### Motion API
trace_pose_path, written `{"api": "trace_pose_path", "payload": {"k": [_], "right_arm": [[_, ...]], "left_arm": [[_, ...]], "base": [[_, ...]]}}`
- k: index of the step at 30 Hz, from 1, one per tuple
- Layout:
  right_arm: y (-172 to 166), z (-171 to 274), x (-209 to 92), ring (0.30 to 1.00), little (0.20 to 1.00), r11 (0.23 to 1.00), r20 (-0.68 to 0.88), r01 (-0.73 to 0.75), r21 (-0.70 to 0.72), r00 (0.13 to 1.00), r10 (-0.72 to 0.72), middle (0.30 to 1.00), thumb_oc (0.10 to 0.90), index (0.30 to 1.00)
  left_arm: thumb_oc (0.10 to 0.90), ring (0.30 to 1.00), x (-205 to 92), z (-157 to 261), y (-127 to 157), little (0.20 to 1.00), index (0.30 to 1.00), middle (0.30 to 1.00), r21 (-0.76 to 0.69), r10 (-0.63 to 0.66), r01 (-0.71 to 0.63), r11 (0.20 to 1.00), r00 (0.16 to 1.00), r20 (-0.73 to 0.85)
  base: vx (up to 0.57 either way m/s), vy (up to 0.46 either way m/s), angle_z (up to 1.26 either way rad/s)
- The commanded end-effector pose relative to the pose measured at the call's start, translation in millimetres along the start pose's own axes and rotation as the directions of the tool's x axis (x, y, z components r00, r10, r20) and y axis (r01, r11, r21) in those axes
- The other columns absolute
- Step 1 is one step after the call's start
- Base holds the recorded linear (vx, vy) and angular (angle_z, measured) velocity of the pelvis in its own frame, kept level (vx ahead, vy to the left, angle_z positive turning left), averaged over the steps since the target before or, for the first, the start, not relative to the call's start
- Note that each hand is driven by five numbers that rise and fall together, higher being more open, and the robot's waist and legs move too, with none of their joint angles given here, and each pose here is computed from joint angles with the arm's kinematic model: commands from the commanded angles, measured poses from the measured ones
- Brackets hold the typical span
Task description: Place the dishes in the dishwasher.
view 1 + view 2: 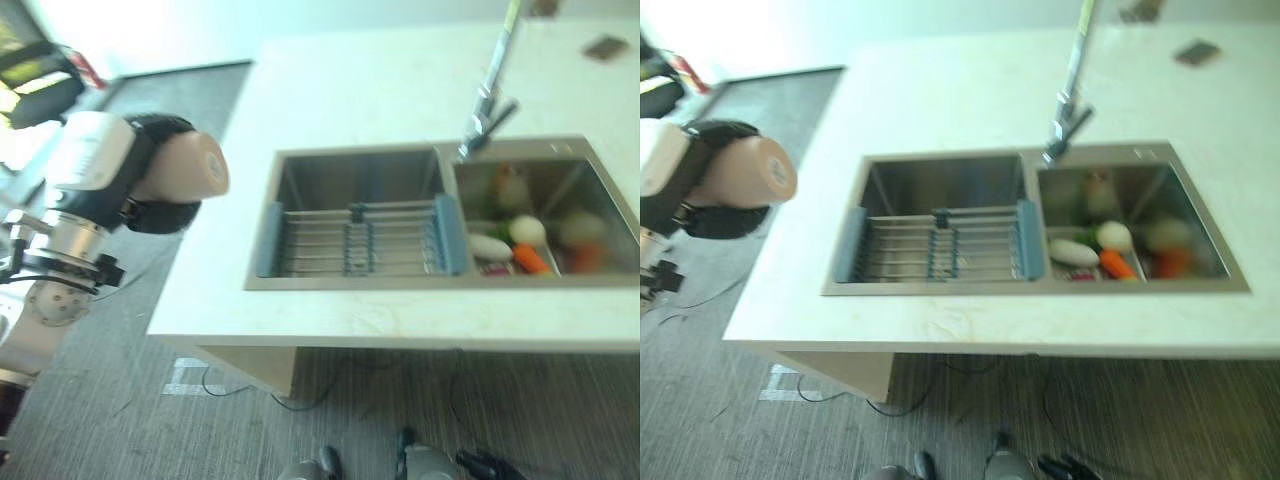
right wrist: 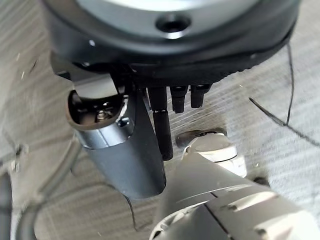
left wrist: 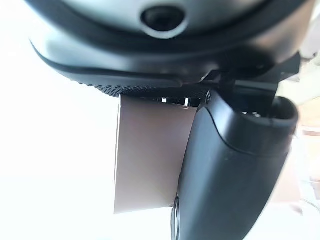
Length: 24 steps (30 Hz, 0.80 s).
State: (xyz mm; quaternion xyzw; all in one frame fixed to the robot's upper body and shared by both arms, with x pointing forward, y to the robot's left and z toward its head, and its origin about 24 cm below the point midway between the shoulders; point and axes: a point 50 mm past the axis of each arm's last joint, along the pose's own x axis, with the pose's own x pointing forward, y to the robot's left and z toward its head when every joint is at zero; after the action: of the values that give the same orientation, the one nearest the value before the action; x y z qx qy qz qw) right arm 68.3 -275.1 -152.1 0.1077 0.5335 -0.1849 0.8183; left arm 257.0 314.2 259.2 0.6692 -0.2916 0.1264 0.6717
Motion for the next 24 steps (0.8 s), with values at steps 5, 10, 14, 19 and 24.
{"api": "trace_pose_path", "payload": {"k": [5,10,14,19,24], "right_arm": [[-6.5,36.8,-0.1,0.9,0.9,0.973,0.042,-0.058,-0.224,0.997,0.069,0.9,0.8,0.9],[-2.1,26.2,2.6,0.9,0.9,0.991,0.05,0.015,-0.131,0.999,-0.009,0.9,0.8,0.9],[17.3,26.8,5.6,0.9,0.9,0.999,0.097,0.014,0.052,0.995,-0.019,0.9,0.8,0.9],[19.1,22.8,3.9,0.9,0.9,0.996,0.13,-0.009,0.09,0.992,-0.003,0.9,0.8,0.9],[8.0,22.3,2.9,0.9,0.9,0.999,0.098,-0.035,0.002,0.995,0.034,0.9,0.8,0.9]], "left_arm": [[0.4,0.3,-3.1,-28.1,96.1,0.3,0.3,0.3,0.102,0.469,-0.458,0.883,0.873,-0.132],[0.4,0.3,-48.7,-41.0,69.6,0.3,0.3,0.3,-0.077,0.452,-0.478,0.875,0.863,-0.227],[0.4,0.3,-25.3,12.5,28.2,0.3,0.3,0.3,-0.251,0.287,-0.283,0.926,0.958,-0.02],[0.4,0.3,6.9,43.4,8.5,0.3,0.3,0.3,-0.365,0.267,-0.209,0.907,0.957,0.115],[0.4,0.3,30.2,54.7,4.5,0.3,0.3,0.3,-0.345,0.197,-0.134,0.929,0.968,0.156]], "base": [[-0.11,-0.156,0.83],[-0.4,0.487,2.64],[0.06,1.076,1.92],[0.16,0.313,1.65],[0.47,-0.054,0.62]]}}
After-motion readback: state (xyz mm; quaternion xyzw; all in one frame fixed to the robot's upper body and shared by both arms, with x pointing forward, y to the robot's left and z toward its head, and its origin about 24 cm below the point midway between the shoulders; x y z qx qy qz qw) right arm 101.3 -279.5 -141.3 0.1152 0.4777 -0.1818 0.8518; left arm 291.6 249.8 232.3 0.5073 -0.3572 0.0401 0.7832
